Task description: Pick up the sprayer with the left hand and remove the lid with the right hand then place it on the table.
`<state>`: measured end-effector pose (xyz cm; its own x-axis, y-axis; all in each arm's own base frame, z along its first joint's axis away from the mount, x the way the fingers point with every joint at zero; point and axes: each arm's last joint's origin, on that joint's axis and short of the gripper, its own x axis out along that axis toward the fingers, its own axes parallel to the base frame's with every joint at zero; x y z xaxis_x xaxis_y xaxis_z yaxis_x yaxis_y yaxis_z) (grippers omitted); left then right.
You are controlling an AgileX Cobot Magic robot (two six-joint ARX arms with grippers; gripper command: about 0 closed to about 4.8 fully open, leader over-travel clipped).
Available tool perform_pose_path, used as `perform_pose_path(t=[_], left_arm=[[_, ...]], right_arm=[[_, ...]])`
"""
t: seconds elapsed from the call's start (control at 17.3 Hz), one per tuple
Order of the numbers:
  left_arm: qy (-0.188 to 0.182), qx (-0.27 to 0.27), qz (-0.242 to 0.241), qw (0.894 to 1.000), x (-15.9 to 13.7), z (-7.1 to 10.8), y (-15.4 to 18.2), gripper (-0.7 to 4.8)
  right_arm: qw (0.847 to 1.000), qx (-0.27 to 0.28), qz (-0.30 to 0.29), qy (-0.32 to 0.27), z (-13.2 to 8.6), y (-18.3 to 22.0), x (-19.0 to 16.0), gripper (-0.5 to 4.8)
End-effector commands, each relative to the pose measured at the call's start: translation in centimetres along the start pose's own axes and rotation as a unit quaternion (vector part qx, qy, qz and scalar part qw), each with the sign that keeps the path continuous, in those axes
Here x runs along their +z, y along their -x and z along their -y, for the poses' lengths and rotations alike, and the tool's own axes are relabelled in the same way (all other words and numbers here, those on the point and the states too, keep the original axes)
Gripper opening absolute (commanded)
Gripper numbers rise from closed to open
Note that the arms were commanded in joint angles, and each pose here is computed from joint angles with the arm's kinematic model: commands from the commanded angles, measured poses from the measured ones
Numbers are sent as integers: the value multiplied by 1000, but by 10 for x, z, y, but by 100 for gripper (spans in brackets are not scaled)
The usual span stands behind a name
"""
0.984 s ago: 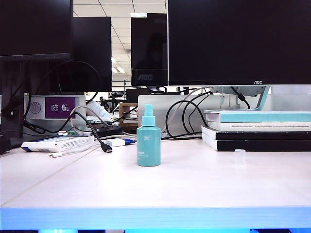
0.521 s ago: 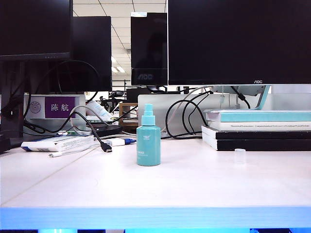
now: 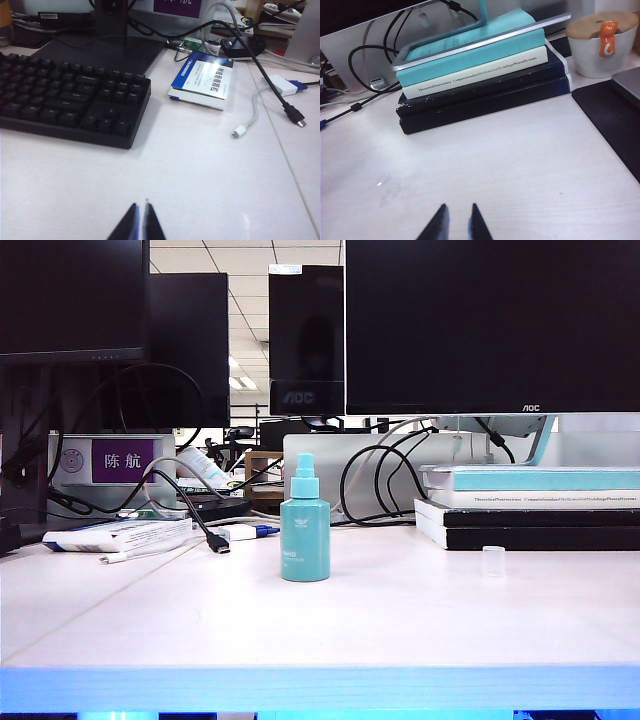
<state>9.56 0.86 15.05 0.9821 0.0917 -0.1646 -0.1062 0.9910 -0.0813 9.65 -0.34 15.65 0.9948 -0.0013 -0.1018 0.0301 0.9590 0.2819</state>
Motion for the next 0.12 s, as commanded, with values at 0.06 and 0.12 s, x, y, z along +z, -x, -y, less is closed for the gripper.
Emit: perform_pose_path(t=[0.06,0.12], left_arm=[[-7,-42,-10,999,-3,7,0,28],[-8,-49,-11,999,-3,9,0,28]], right_arm=[[1000,-1,4,1,0,0,-1,62],[1000,-1,4,1,0,0,-1,62]])
